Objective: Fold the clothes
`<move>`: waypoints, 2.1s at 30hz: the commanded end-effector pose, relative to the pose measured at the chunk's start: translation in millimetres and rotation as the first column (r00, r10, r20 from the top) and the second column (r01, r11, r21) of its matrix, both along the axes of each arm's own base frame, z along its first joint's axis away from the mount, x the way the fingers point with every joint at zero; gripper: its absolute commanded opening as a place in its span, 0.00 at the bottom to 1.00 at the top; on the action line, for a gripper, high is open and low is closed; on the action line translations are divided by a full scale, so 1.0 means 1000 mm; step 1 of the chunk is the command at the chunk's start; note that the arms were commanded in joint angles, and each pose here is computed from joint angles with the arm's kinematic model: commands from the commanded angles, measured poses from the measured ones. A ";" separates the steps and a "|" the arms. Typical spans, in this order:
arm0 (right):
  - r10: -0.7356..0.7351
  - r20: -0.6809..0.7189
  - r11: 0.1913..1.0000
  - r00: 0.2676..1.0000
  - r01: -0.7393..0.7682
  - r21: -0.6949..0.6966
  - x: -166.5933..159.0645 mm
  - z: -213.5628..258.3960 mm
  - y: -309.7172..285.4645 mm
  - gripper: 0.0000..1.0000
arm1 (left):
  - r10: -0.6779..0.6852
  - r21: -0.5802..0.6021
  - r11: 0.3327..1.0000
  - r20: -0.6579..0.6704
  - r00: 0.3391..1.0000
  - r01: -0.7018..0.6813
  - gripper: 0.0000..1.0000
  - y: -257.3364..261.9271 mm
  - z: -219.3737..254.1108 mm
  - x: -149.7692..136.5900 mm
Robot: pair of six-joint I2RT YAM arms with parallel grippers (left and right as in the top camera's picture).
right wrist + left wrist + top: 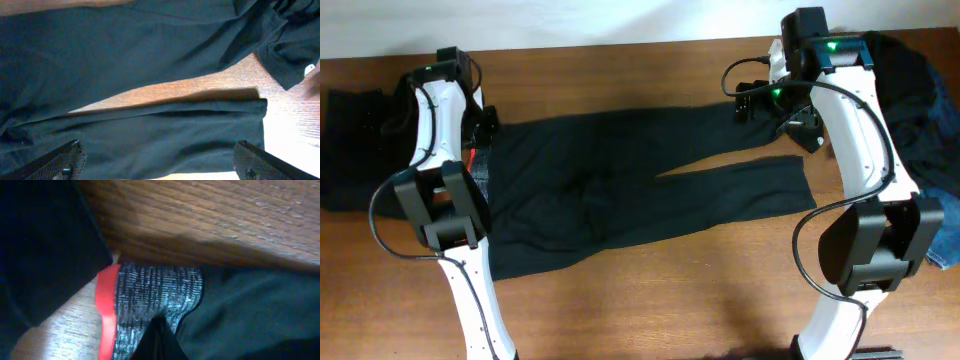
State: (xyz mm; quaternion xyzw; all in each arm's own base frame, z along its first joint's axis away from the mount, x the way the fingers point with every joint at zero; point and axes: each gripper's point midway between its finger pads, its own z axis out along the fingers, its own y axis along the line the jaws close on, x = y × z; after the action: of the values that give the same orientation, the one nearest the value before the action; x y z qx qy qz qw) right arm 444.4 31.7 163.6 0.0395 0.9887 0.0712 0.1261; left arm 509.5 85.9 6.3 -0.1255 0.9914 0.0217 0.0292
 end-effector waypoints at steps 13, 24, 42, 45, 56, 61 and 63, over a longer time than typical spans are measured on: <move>0.015 0.033 1.000 0.999 -0.015 -0.004 0.002 0.011 0.002 0.99 | 0.002 -0.001 1.000 -0.051 0.999 -0.002 0.01 0.003 -0.107 0.005; 0.015 0.033 1.000 0.999 -0.015 -0.004 0.002 0.011 0.002 0.99 | -0.022 0.032 0.999 0.131 0.991 0.018 0.01 0.010 -0.115 0.051; 0.005 0.082 1.000 0.997 -0.004 -0.004 0.014 0.015 -0.002 0.99 | -0.028 0.019 1.000 0.209 0.978 0.025 0.64 0.007 0.014 0.065; -0.014 0.077 1.000 0.997 0.014 -0.002 0.013 0.015 -0.009 0.99 | -0.030 -0.005 0.999 0.222 0.974 0.032 0.71 0.000 0.051 0.054; -0.078 -0.046 0.997 0.996 0.077 -0.013 -0.023 0.015 -0.037 0.99 | -0.056 -0.053 0.995 0.365 0.929 0.081 0.84 -0.029 0.195 0.014; -0.134 -0.068 0.991 0.989 0.133 -0.014 -0.051 0.038 -0.058 0.99 | -0.086 -0.027 0.993 0.469 0.879 0.111 0.85 -0.044 0.254 0.001; -0.155 -0.063 0.988 0.986 0.154 -0.020 -0.062 0.049 -0.066 0.99 | -0.093 -0.023 0.993 0.487 0.868 0.119 0.85 -0.048 0.266 -0.003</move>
State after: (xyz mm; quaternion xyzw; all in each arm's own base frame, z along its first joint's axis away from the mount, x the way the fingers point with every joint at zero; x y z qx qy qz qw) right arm 396.5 -19.0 171.7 0.1059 0.9909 0.0613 0.0554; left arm 517.3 51.2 228.1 -0.0889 0.9685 -0.0267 0.2309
